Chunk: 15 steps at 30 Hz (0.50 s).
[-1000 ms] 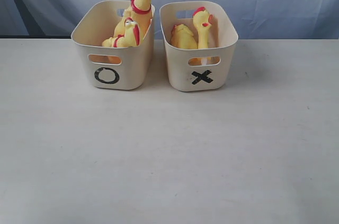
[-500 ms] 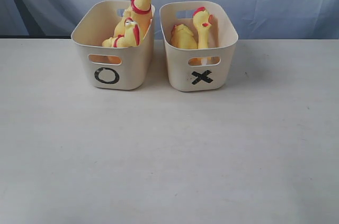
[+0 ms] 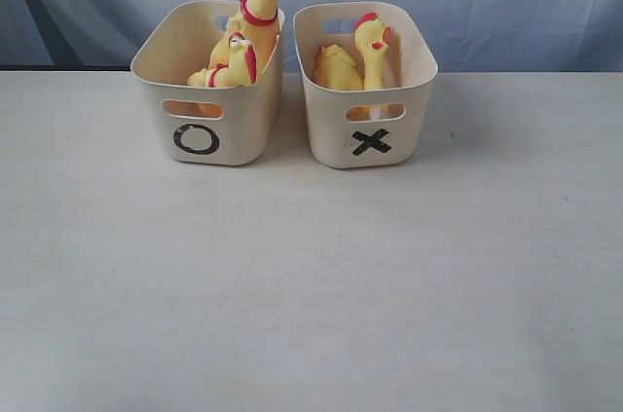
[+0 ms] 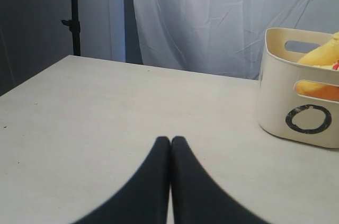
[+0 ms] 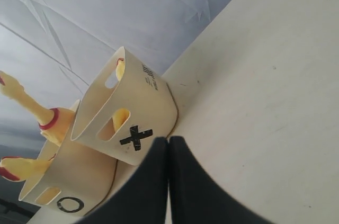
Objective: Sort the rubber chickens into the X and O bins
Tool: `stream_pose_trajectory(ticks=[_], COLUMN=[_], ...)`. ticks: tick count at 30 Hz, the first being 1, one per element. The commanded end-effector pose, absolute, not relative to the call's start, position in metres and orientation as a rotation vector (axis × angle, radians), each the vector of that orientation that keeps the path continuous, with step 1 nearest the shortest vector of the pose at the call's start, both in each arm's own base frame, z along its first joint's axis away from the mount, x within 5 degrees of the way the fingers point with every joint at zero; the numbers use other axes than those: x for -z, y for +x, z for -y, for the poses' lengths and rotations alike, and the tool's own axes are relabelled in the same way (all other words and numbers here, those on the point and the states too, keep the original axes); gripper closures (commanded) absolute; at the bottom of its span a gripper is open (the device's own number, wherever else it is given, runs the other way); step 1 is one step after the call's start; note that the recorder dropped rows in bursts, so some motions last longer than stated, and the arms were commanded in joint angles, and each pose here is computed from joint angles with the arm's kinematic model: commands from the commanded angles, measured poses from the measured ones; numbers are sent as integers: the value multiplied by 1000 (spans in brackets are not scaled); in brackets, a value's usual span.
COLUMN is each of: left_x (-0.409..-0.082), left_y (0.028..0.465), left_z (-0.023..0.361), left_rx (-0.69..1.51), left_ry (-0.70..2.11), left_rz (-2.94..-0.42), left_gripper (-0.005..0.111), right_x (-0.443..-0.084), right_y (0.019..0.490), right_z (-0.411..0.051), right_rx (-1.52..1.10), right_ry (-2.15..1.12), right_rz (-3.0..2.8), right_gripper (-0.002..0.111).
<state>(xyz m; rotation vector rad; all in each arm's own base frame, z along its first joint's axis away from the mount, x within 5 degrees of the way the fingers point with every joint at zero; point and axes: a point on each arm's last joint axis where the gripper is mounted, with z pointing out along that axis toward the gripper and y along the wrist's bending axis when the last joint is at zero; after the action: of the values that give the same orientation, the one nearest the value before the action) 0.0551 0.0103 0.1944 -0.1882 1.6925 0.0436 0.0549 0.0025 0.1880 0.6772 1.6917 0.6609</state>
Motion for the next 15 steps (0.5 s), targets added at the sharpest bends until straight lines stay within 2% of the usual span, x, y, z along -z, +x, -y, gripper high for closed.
stream_pose_trajectory(ticks=[1,5,13,15], left_x=[-194,-194,-194,-194], left_y=[55,55,55,55], left_z=[-10,-10,-10,-10], left_rx=[-53,-53,-53,-53], left_ry=[-178,-178,-178,-178], left_rz=[-1686,-1686,-1686,-1686], left_gripper=[107,107,107,107], right_x=[-188,-189,-188,-188], right_y=[55,55,55,55], right_z=[-4,-4,-3,-3], right_rx=[-710,-667,-200,-183], right_ry=[710,649,91,65], right_rz=[-1675,-1683,-1760,-1764], right_gripper=[108,108,108,108])
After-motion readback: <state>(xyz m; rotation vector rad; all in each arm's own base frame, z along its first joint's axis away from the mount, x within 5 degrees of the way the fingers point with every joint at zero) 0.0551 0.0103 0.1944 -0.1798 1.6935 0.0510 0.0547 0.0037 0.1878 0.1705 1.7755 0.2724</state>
